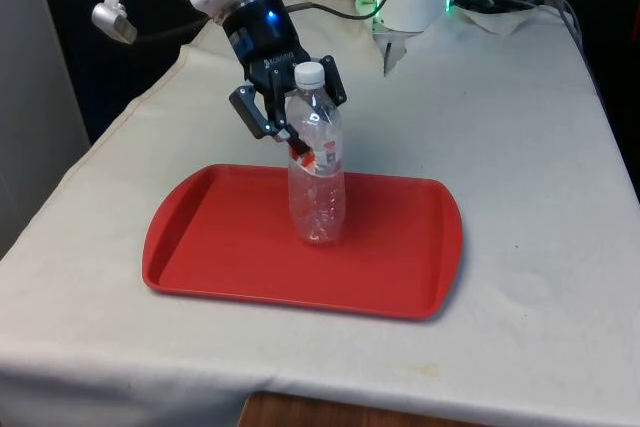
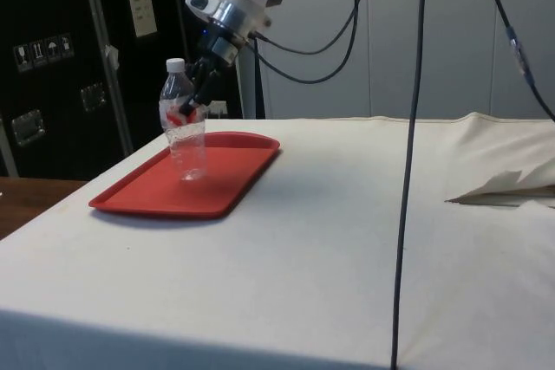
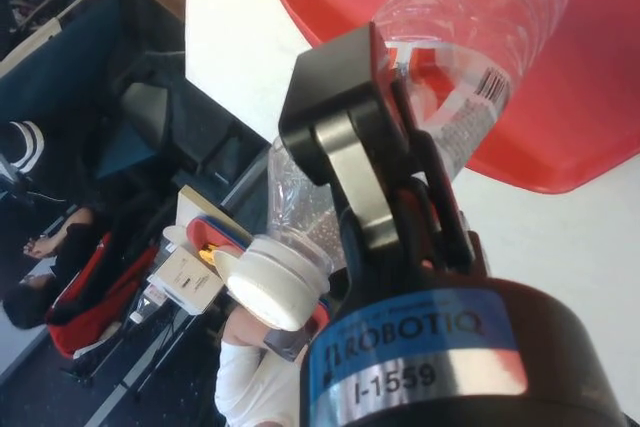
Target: Place the bottle upright on the tray.
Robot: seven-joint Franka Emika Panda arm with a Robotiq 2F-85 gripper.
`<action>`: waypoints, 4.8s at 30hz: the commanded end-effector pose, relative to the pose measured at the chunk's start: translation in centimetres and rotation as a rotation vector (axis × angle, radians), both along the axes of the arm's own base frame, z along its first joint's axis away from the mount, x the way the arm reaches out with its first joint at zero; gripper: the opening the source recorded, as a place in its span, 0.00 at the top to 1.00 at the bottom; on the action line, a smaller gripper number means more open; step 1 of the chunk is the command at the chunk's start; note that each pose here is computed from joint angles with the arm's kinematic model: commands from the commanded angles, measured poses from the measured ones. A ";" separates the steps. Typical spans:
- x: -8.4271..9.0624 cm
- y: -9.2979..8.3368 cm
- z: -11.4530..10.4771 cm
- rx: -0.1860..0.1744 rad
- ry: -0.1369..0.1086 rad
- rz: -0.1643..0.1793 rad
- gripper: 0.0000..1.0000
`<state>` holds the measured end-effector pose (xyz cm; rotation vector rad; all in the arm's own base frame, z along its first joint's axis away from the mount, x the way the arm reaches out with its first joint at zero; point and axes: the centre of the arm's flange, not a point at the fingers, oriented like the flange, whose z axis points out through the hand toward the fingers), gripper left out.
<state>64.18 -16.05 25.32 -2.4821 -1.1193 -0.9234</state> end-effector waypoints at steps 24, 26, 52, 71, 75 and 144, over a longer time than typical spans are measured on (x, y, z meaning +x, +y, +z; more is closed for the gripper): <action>1.1 -1.1 -0.3 0.002 -0.009 0.008 0.66; 1.2 -1.1 -0.3 0.002 -0.009 0.007 0.66; 1.3 -1.0 -0.7 0.007 -0.006 0.012 0.66; 1.4 -0.9 -0.8 -0.002 0.021 0.015 0.66; 1.4 -1.0 -0.7 -0.003 0.023 0.015 0.66; 1.4 -0.9 1.1 0.036 -0.008 0.030 0.00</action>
